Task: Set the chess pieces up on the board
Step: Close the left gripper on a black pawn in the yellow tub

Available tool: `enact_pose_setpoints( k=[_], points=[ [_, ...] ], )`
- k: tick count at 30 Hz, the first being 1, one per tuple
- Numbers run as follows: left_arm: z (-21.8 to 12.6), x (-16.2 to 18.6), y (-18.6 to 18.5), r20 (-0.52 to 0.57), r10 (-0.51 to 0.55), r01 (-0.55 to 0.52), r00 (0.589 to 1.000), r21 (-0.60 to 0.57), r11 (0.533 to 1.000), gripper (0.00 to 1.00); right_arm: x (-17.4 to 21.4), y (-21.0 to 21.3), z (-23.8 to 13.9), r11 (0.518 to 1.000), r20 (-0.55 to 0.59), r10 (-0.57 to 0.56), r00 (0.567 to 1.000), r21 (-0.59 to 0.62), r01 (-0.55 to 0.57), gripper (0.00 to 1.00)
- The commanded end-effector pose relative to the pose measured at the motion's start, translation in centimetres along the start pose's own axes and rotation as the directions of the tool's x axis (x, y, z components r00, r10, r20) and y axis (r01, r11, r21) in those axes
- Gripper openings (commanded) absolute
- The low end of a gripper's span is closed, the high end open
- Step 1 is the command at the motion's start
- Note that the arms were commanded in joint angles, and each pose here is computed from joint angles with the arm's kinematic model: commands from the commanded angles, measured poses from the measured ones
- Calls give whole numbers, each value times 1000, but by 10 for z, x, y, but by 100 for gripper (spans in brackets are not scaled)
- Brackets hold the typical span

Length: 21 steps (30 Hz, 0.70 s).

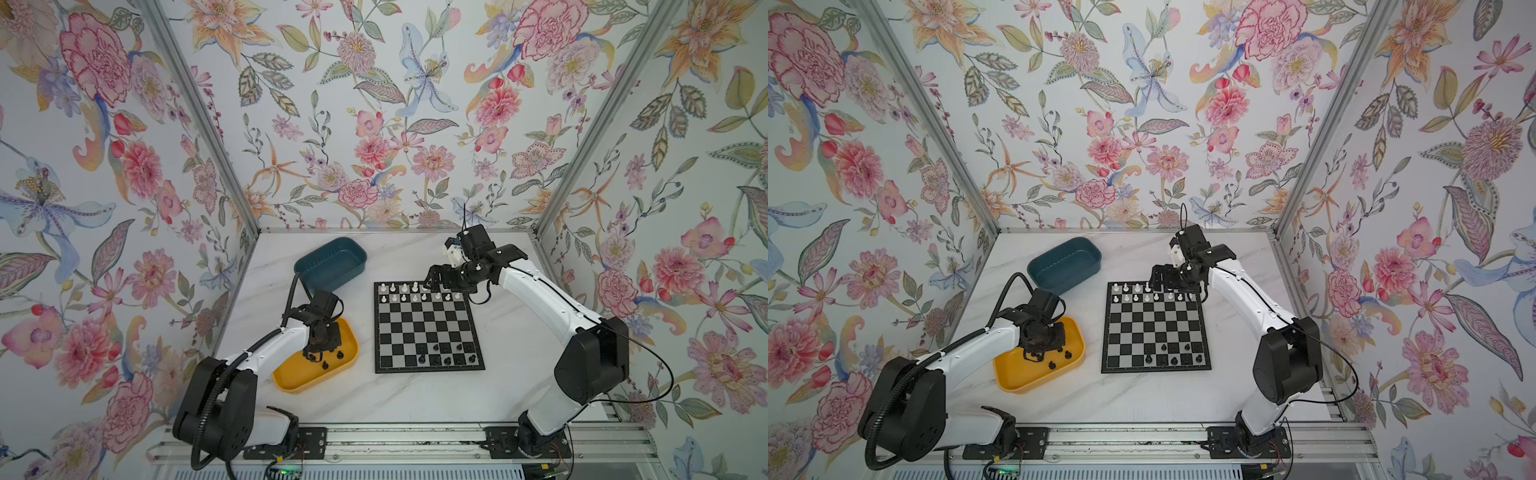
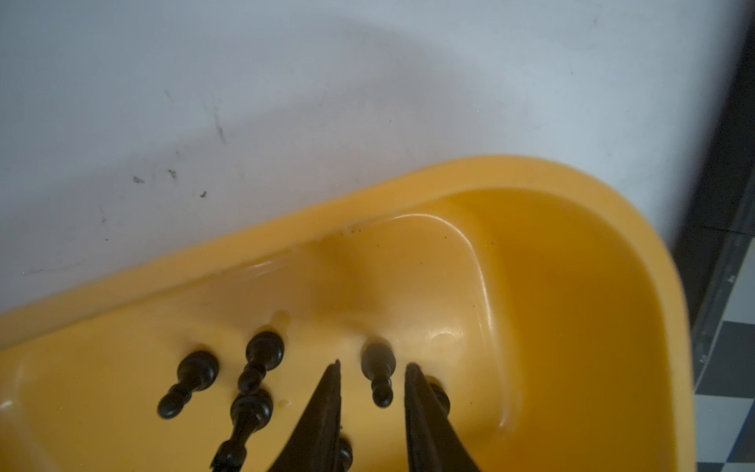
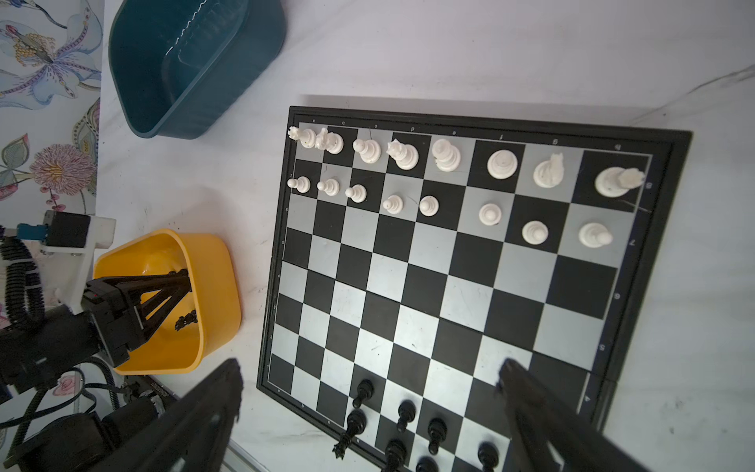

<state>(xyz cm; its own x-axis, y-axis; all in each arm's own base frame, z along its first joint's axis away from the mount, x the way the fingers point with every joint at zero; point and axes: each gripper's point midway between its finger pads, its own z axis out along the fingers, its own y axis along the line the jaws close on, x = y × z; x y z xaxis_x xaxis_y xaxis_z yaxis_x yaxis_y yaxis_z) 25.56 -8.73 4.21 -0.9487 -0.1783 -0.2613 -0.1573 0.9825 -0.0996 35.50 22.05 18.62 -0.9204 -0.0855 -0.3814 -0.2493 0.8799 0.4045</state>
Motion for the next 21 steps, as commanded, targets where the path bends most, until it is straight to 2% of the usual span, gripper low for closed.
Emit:
enact_pose_setpoints(
  k=[1, 14, 21],
  points=[
    [8, 8, 1, -31, 17, -17, 999, 4, 1000, 29, 5, 1, -9, 1000, 9, 2, 1000, 10, -2, 99],
    [13, 6, -1, -46, 31, -31, 998, -1, 1000, 28, 7, -3, -8, 1000, 8, 11, 1000, 21, -11, 99],
    [15, 3, -3, -52, 45, -46, 998, -6, 999, 23, 8, -4, -6, 1000, 4, 15, 1000, 24, -15, 99]
  ],
)
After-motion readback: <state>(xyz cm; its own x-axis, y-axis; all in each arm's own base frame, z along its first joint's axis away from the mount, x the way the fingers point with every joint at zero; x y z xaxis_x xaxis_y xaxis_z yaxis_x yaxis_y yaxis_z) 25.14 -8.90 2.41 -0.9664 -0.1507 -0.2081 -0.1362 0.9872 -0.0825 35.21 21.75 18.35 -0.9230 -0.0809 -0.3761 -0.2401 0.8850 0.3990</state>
